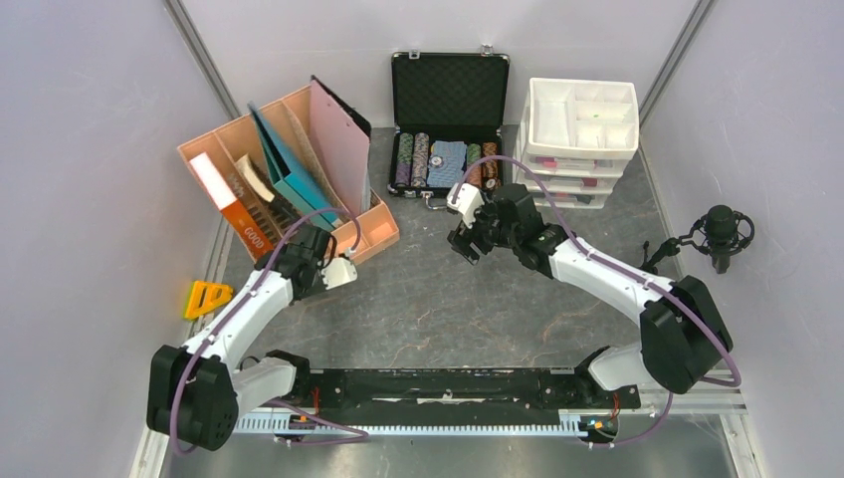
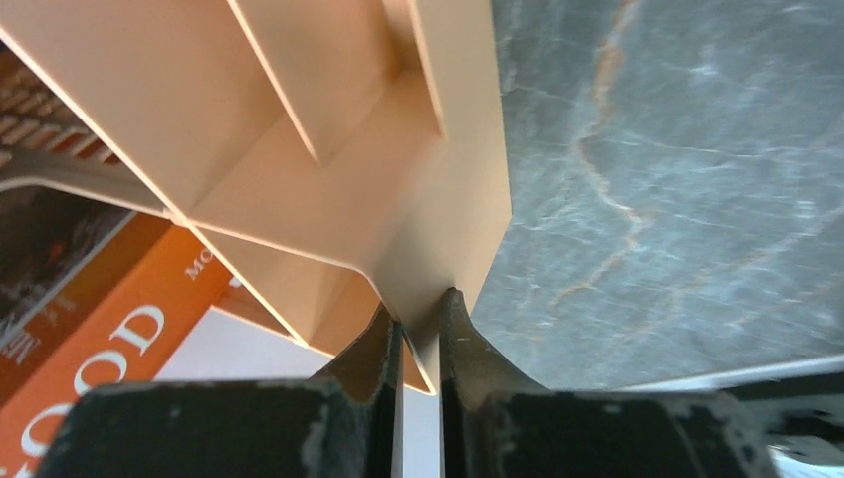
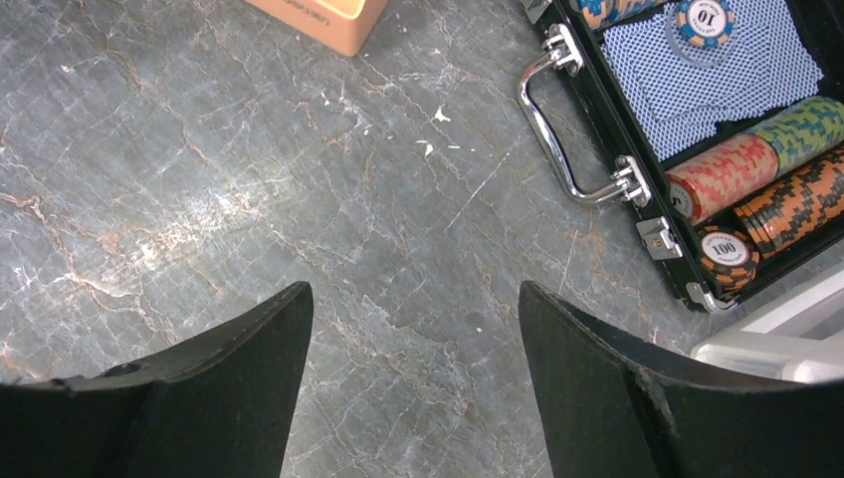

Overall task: Organize the desk
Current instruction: Move the storage box to the center of the board.

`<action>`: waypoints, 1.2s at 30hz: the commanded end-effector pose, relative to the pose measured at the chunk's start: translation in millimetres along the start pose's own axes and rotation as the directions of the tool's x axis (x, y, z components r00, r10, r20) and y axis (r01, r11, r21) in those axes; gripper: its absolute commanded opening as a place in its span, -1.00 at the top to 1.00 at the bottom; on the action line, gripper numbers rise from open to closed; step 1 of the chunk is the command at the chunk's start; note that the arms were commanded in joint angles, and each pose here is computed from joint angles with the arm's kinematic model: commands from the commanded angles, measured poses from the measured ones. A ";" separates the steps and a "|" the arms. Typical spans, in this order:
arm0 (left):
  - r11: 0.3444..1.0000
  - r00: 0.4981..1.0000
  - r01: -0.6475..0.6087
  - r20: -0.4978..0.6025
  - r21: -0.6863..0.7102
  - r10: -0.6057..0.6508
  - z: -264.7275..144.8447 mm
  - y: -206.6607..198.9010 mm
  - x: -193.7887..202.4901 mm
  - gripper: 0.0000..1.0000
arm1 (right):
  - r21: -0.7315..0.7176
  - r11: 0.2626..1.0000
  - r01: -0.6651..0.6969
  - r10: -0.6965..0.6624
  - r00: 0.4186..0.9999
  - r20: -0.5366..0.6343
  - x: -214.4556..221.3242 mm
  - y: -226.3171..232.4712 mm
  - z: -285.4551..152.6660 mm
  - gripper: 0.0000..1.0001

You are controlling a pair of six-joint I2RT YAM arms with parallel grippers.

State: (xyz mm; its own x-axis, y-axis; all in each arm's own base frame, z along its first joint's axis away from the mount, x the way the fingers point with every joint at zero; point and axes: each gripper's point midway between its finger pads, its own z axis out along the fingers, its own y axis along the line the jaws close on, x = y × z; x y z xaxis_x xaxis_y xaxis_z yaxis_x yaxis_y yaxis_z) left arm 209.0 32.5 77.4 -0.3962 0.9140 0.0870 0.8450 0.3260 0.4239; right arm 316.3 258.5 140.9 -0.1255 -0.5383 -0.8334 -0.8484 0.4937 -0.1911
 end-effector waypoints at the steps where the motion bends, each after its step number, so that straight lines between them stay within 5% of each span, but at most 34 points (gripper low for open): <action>1: 0.923 0.930 -0.367 -0.060 -0.116 0.362 11.2 35.7 -10.0 0.93 | 0.027 1.000 0.004 -0.006 0.999 0.041 -8.1 -5.3 -8.7 -0.62; 6: 0.903 0.910 -0.411 -0.121 -0.123 0.398 15.5 50.0 -7.7 0.96 | 0.031 1.000 0.002 -0.004 0.999 0.037 -4.2 -5.8 -11.1 -0.62; 20: 0.970 0.947 -0.229 -0.250 -0.081 0.203 40.9 120.5 36.0 0.96 | 0.027 1.000 -0.002 0.001 0.999 0.032 2.0 -7.9 -12.6 -0.63; 30: 0.997 0.973 -0.034 -0.230 -0.070 0.017 50.0 136.2 42.1 0.95 | 0.051 0.999 -0.005 0.004 1.000 0.020 3.2 -19.6 -19.0 -0.63; 34: 0.998 0.976 0.025 -0.214 -0.053 -0.036 45.9 127.4 42.4 0.78 | 0.062 0.998 -0.016 0.015 1.000 0.018 -0.1 -26.0 -25.2 -0.64; 36: 0.996 0.982 0.055 -0.176 -0.070 -0.067 37.6 126.8 39.6 0.51 | 0.074 0.997 -0.019 0.017 1.000 0.017 -2.5 -29.8 -31.0 -0.67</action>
State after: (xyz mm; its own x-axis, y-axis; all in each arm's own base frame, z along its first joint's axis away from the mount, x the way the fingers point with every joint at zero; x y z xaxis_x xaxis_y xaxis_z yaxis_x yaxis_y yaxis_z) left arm 299.5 127.1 86.1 -0.3449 0.8490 0.4002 0.9109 0.2000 0.3608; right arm 320.4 225.9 130.4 -0.1866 -0.5483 -0.8152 -0.8189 0.5452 -0.1793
